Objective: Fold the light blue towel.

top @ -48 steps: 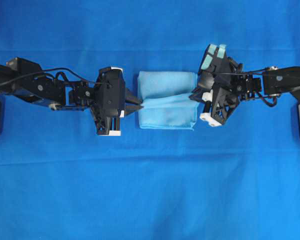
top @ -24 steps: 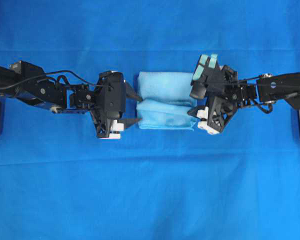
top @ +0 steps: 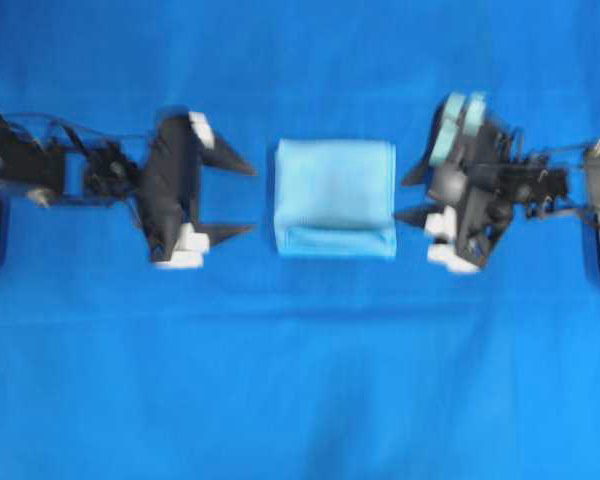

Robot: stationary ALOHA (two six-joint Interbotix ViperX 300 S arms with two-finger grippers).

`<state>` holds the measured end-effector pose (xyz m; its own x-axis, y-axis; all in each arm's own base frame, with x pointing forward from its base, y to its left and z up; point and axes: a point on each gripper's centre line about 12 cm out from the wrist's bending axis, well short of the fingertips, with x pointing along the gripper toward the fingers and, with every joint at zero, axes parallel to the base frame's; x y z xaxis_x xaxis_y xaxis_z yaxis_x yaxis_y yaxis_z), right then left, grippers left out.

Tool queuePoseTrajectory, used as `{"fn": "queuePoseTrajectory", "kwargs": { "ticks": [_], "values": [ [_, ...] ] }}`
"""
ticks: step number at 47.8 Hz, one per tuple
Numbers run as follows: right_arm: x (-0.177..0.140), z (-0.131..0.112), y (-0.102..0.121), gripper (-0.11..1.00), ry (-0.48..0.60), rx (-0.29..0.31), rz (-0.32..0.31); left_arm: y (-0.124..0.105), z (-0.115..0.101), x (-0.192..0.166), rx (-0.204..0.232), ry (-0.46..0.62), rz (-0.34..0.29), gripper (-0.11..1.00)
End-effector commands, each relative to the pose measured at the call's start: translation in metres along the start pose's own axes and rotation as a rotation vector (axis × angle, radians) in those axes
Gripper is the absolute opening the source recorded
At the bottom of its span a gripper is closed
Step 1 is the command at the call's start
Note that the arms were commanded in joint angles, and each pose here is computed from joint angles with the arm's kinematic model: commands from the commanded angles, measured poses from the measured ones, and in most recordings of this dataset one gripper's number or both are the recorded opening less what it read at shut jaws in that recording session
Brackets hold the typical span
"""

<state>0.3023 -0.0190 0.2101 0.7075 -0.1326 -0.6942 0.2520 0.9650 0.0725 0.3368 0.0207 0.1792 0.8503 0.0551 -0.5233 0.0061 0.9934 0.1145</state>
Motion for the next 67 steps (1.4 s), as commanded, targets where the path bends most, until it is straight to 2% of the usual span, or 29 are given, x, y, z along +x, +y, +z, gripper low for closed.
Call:
{"fn": "queuePoseTrajectory", "kwargs": {
  "ticks": [1, 6, 17, 27, 32, 46, 56, 67],
  "values": [
    [-0.026, 0.012, -0.001, 0.58, -0.079, -0.016, 0.003, 0.002, 0.020, -0.027, 0.000, -0.086, 0.008, 0.75],
    [-0.047, 0.011, -0.007, 0.58, -0.138, -0.049, -0.005, 0.001, 0.021, -0.055, -0.002, -0.144, 0.013, 0.75],
    [-0.096, 0.003, -0.018, 0.58, -0.296, -0.069, -0.003, -0.001, 0.009, -0.113, -0.028, -0.274, 0.023, 0.75],
    [-0.119, -0.023, -0.030, 0.58, -0.405, -0.090, -0.004, -0.002, -0.008, -0.152, -0.053, -0.382, 0.031, 0.74],
    [-0.122, -0.040, -0.035, 0.58, -0.446, -0.086, 0.005, -0.004, -0.020, -0.163, -0.054, -0.405, 0.033, 0.74],
    [-0.113, -0.078, -0.051, 0.58, -0.531, -0.030, -0.008, -0.007, -0.050, -0.172, -0.109, -0.397, 0.021, 0.73],
    [-0.104, -0.084, -0.055, 0.58, -0.524, -0.017, -0.016, -0.006, -0.060, -0.171, -0.143, -0.384, 0.030, 0.73],
    [-0.103, -0.084, -0.055, 0.58, -0.518, -0.016, -0.015, -0.005, -0.061, -0.171, -0.145, -0.382, 0.036, 0.73]
  ]
}}
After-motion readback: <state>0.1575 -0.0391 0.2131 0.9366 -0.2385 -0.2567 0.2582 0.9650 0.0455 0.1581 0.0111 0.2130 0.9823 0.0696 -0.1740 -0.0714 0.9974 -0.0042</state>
